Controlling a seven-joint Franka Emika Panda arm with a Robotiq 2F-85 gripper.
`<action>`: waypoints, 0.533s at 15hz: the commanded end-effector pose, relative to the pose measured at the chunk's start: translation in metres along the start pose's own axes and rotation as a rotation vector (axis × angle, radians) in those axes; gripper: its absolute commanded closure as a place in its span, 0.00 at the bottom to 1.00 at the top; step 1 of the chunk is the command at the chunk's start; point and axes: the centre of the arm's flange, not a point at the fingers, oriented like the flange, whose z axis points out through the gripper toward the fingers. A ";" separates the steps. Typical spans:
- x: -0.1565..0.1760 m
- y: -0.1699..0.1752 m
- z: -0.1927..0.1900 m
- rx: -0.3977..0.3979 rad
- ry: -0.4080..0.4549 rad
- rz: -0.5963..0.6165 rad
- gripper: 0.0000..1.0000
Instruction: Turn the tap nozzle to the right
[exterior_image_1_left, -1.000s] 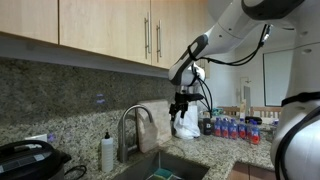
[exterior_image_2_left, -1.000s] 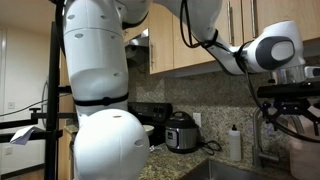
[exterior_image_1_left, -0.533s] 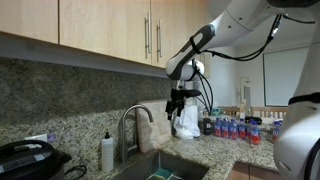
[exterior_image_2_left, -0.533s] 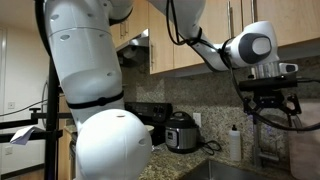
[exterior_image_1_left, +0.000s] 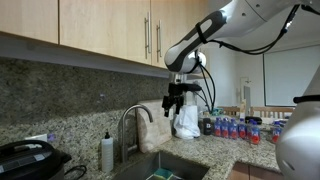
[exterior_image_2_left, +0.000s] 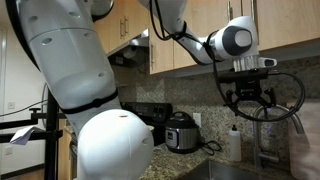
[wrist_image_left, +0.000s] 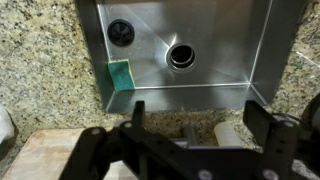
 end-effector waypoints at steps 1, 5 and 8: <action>-0.022 -0.026 -0.015 -0.009 -0.014 0.067 0.00; -0.033 -0.037 -0.027 -0.003 -0.025 0.120 0.00; -0.023 -0.030 -0.027 0.006 -0.023 0.101 0.00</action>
